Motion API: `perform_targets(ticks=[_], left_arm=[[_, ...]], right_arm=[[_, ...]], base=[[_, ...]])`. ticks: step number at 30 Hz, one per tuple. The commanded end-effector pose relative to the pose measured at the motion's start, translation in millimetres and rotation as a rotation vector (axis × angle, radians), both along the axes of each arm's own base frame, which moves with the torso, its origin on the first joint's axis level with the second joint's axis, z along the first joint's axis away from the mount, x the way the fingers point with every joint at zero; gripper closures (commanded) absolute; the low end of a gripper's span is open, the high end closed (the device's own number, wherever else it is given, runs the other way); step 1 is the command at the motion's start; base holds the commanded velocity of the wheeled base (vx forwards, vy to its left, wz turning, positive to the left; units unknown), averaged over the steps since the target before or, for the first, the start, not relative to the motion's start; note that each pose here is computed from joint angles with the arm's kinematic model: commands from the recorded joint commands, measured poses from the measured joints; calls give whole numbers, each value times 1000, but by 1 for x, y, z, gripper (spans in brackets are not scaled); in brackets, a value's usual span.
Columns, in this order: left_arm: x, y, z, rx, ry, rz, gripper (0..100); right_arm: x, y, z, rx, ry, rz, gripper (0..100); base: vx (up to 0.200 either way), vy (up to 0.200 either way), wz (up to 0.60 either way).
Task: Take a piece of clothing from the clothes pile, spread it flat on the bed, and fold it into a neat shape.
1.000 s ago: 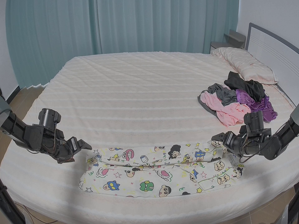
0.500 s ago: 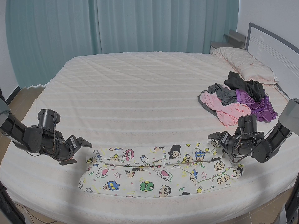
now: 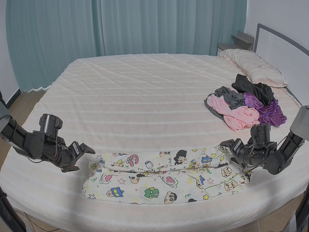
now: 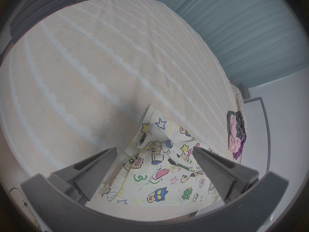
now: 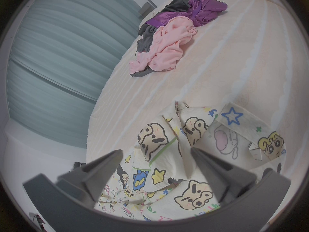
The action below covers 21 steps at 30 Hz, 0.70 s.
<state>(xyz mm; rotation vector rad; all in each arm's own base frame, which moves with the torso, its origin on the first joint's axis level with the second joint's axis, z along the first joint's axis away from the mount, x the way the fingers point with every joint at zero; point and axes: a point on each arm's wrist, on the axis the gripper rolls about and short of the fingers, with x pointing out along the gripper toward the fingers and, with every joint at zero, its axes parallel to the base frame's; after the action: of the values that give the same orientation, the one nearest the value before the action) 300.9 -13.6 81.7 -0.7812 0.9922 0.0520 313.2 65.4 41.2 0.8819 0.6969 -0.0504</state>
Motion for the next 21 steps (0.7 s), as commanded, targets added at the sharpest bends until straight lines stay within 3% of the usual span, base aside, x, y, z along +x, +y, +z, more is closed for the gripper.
perform_targets(ticks=[1, 15, 21], left_arm=[[0, 0, -3, -1, 11, 1, 0], [0, 0, -3, -1, 11, 1, 0], [0, 0, -3, -1, 10, 1, 0]], right_arm=[[-5, -1, -11, 5, 3, -2, 100], [-10, -7, -18, 1, 21, -16, 100], [-14, -17, -4, 6, -33, -46, 100]], base=[[0, 0, 0], [0, 0, 0], [0, 0, 0]])
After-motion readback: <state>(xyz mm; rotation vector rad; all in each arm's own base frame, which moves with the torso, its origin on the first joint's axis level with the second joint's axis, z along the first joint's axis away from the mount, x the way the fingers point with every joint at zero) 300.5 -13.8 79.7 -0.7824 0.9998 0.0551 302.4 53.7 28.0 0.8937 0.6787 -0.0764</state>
